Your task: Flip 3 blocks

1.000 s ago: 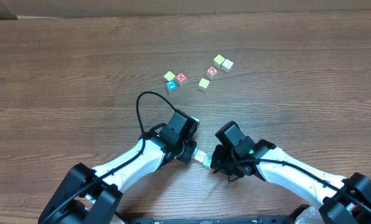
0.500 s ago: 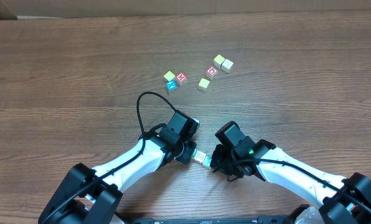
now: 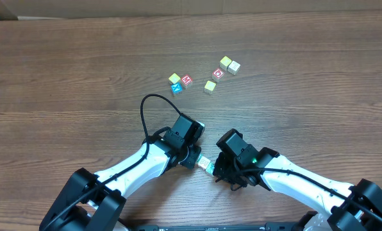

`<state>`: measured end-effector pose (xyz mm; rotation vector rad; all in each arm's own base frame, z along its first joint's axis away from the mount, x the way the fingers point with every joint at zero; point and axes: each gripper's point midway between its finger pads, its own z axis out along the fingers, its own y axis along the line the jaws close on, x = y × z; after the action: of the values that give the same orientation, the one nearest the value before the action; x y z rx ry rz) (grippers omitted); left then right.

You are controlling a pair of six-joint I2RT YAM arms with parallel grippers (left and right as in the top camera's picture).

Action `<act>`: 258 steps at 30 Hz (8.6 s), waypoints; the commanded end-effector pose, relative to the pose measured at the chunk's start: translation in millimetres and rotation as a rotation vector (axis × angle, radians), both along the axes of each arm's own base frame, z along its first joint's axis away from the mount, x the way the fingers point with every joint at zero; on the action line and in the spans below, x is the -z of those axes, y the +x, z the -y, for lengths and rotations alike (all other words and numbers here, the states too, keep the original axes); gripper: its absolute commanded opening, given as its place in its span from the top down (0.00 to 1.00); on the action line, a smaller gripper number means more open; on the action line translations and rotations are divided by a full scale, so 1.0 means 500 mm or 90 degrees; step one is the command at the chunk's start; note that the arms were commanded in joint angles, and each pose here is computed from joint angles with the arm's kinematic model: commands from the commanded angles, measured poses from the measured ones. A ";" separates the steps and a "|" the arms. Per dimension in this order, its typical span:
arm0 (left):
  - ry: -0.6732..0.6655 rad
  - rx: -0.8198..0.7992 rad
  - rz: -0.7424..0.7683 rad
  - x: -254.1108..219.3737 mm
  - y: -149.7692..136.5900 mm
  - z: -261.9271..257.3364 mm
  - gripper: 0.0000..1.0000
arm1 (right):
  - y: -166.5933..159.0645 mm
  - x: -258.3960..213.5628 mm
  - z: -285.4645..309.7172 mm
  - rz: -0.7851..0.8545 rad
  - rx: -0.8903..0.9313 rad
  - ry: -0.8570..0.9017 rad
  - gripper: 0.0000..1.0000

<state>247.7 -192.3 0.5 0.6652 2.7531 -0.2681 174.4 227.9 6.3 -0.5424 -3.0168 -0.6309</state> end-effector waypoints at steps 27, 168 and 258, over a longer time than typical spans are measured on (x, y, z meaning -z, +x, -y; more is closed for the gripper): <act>-0.006 0.048 0.005 -0.003 -0.001 0.017 0.96 | -0.002 -0.004 -0.017 -0.016 0.034 0.021 0.96; 0.058 0.164 0.035 0.042 0.015 0.011 0.96 | -0.025 -0.010 -0.057 -0.050 0.132 0.040 0.96; -0.217 -0.445 0.515 -0.705 -0.428 -0.476 0.96 | -0.044 -0.562 0.128 0.494 -0.325 -0.042 0.00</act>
<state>32.9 21.4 355.0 -0.0730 1.9380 -0.2995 152.0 165.6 276.2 0.6163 -3.6014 -0.8142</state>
